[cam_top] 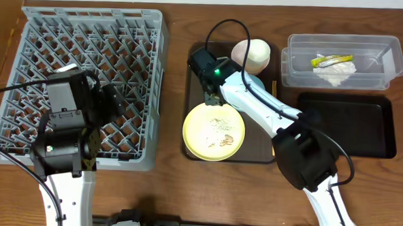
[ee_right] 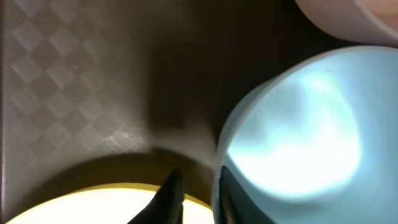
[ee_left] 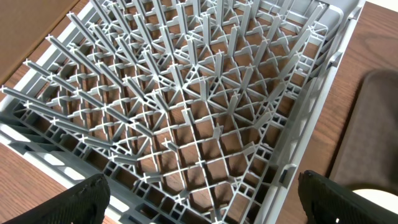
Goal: Sort waste into correct bins and load items into the dishwasher
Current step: 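Grasp the rim of the light-blue bowl with the right gripper, then carry the blue bowl to the dish rack and set it in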
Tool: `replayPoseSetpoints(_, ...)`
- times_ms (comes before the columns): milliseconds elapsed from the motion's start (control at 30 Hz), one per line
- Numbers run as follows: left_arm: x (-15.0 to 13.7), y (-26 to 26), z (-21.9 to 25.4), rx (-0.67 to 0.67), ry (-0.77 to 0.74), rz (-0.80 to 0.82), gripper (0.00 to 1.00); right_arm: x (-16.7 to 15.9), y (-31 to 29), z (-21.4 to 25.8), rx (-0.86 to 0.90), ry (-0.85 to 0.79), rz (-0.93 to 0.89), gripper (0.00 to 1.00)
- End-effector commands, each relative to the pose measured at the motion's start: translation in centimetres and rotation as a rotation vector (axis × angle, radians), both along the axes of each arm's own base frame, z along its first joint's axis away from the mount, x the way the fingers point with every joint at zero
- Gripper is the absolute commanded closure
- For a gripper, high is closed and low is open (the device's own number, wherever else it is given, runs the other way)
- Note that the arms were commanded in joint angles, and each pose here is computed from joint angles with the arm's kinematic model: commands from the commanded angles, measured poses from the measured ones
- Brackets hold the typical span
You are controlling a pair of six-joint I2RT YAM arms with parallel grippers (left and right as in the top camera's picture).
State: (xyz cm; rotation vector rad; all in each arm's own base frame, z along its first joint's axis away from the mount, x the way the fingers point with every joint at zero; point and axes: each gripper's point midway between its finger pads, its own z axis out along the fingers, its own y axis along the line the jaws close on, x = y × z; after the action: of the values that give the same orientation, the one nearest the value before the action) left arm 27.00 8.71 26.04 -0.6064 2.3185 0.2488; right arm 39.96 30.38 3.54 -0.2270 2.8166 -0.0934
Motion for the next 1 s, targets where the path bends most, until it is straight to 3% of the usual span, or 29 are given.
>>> replayPoseSetpoints(0,0.1,0.3,0.9,0.002,-0.022,0.019,0.02,-0.3,-0.3,-0.9,-0.020,0.017,-0.008,0.92)
replayPoseSetpoints(33,0.1,0.3,0.9,0.002,-0.022,0.019,0.02,-0.4,-0.2,-0.9,-0.010,0.023,-0.006,0.99)
replayPoseSetpoints(233,0.1,0.3,0.9,0.002,-0.022,0.019,0.02,0.1,2.1,2.2,0.101,0.013,0.025,0.99)
replayPoseSetpoints(600,0.1,0.3,0.9,0.002,-0.022,0.019,0.02,2.0,7.4,12.6,0.410,-0.125,0.103,0.99)
replayPoseSetpoints(967,0.1,0.3,0.9,0.002,-0.022,0.019,0.02,1.5,18.4,22.0,0.952,-0.263,0.389,0.99)
